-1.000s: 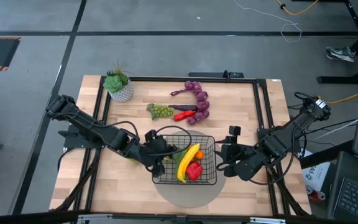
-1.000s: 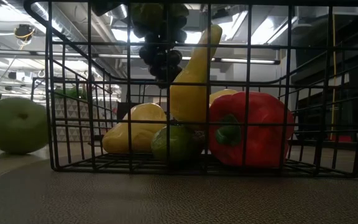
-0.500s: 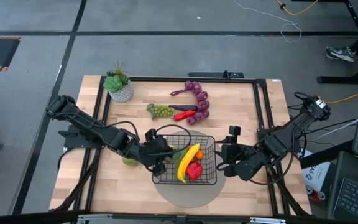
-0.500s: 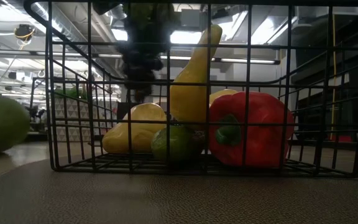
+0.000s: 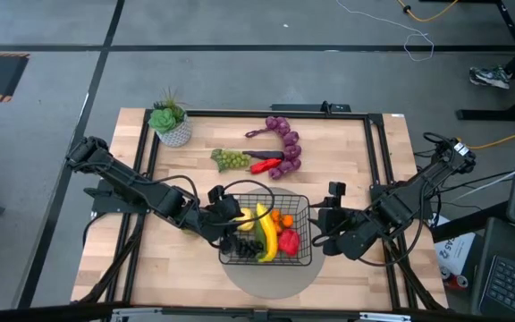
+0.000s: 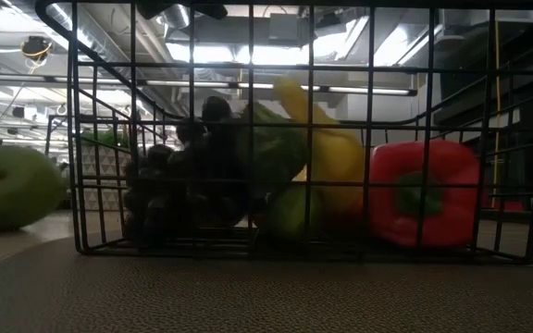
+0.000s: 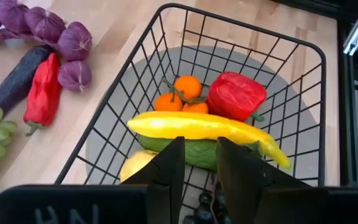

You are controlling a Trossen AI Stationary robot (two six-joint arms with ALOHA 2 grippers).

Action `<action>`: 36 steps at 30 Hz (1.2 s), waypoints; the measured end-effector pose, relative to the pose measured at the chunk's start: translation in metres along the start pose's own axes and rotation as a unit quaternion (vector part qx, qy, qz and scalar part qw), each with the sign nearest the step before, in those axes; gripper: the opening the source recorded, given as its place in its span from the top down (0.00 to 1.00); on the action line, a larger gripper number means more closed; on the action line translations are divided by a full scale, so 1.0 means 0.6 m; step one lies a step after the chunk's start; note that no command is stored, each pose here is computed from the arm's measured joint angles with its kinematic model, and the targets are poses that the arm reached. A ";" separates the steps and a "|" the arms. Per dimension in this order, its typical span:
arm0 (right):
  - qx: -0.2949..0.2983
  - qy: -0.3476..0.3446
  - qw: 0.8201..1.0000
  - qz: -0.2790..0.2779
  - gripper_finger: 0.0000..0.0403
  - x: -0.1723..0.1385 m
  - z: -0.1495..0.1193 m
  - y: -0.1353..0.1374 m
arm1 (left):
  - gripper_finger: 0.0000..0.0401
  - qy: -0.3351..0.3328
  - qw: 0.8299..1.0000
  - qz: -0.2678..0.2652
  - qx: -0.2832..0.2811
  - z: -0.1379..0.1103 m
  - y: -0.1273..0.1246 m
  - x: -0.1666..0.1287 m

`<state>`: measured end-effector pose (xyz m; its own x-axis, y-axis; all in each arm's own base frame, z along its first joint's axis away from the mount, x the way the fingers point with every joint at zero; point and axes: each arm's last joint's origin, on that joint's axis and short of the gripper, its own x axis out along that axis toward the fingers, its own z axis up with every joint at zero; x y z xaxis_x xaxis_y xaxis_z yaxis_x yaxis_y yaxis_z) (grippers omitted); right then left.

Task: Build produce basket
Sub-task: Put the green pear into the wire basket

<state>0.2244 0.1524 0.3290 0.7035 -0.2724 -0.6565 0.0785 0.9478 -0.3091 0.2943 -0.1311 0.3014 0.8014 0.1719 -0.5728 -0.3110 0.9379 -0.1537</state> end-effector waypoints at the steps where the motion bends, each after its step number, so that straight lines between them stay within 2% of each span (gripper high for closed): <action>1: 0.000 0.000 1.000 0.000 0.59 0.000 0.000 0.000 | 0.79 0.000 1.000 0.000 0.000 0.000 0.000 0.000; 6: 0.000 0.000 1.000 0.000 0.59 0.000 0.000 0.000 | 0.79 0.004 1.000 0.009 0.006 -0.002 0.002 0.000; 14: -0.001 0.000 1.000 0.000 0.59 0.000 0.000 0.000 | 0.79 -0.029 0.996 0.078 0.012 -0.001 0.012 0.000; 20: -0.004 0.003 1.000 -0.001 0.59 0.000 -0.001 0.000 | 0.82 -0.031 0.990 0.134 0.015 -0.010 0.022 -0.003; 30: -0.005 0.003 1.000 -0.001 0.59 0.000 -0.001 0.000 | 0.87 0.026 0.967 0.240 -0.085 -0.047 0.060 -0.020; 36: -0.005 0.003 1.000 -0.001 0.59 0.000 -0.001 0.000 | 0.90 0.104 0.947 0.265 -0.149 -0.076 0.064 -0.043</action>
<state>0.2238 0.1521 0.3286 0.6988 -0.2747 -0.6605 0.0725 0.9458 -0.3166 0.2385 -0.1130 0.2735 0.3851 0.5022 -0.7743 -0.7961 0.6052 -0.0035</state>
